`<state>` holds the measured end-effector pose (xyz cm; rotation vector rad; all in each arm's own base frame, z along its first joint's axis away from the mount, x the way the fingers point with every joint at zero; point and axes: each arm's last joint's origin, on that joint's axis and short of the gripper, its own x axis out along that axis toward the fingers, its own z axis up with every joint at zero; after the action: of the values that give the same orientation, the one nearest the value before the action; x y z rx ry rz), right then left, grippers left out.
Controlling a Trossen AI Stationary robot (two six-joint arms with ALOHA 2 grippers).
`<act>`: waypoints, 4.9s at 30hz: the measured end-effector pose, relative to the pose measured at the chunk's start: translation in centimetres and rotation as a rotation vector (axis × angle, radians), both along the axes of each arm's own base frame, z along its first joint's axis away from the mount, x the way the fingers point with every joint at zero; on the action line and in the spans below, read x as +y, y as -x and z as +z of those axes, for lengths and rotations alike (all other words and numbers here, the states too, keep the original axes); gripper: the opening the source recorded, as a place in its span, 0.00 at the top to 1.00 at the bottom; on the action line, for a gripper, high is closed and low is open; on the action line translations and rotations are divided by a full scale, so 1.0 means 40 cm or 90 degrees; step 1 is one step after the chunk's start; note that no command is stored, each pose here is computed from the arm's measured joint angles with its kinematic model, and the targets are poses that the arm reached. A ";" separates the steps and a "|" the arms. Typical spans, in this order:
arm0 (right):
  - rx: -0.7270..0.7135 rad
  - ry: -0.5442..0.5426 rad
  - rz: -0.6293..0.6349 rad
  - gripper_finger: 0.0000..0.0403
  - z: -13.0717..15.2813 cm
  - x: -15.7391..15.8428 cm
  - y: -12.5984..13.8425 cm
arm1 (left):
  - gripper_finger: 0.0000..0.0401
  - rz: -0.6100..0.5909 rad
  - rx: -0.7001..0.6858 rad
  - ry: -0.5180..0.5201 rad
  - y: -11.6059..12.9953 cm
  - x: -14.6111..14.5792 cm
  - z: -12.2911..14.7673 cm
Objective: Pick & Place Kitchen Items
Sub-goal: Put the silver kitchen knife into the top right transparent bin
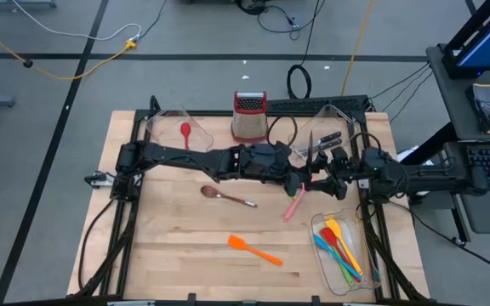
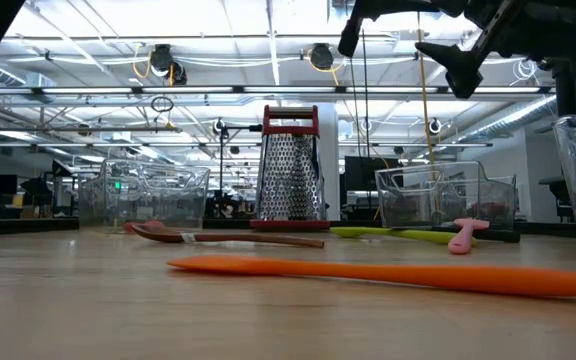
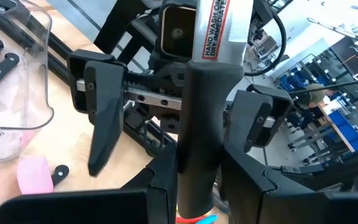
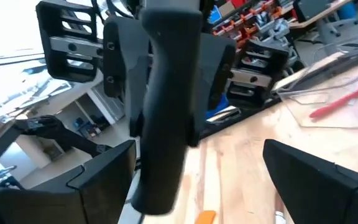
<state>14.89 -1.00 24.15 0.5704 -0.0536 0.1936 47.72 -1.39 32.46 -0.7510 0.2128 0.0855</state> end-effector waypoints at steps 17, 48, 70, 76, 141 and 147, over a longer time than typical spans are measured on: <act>0.021 -0.022 0.005 0.30 -0.014 -0.003 -0.025 | 0.77 0.006 0.007 -0.008 0.000 -0.006 -0.004; 0.023 -0.021 -0.001 0.79 -0.015 -0.003 -0.025 | 0.74 -0.013 0.040 -0.044 0.003 0.008 -0.016; 0.024 -0.001 -0.111 0.79 -0.017 -0.058 -0.018 | 0.40 0.007 0.207 -0.197 0.149 0.044 0.083; 0.022 0.076 -0.181 0.79 -0.017 -0.099 -0.007 | 0.45 0.037 0.309 -0.260 0.203 0.054 0.089; 1.083 0.855 0.087 0.79 -0.018 -0.327 0.018 | 0.48 0.171 0.045 -0.235 0.563 0.094 -0.137; 1.083 0.859 0.106 0.79 -0.040 -0.344 -0.002 | 0.48 0.169 0.046 -0.242 0.563 0.094 -0.137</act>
<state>14.98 -14.76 22.54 -0.7536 1.6626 -0.1634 25.19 2.36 26.99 -0.3939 0.1584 0.3950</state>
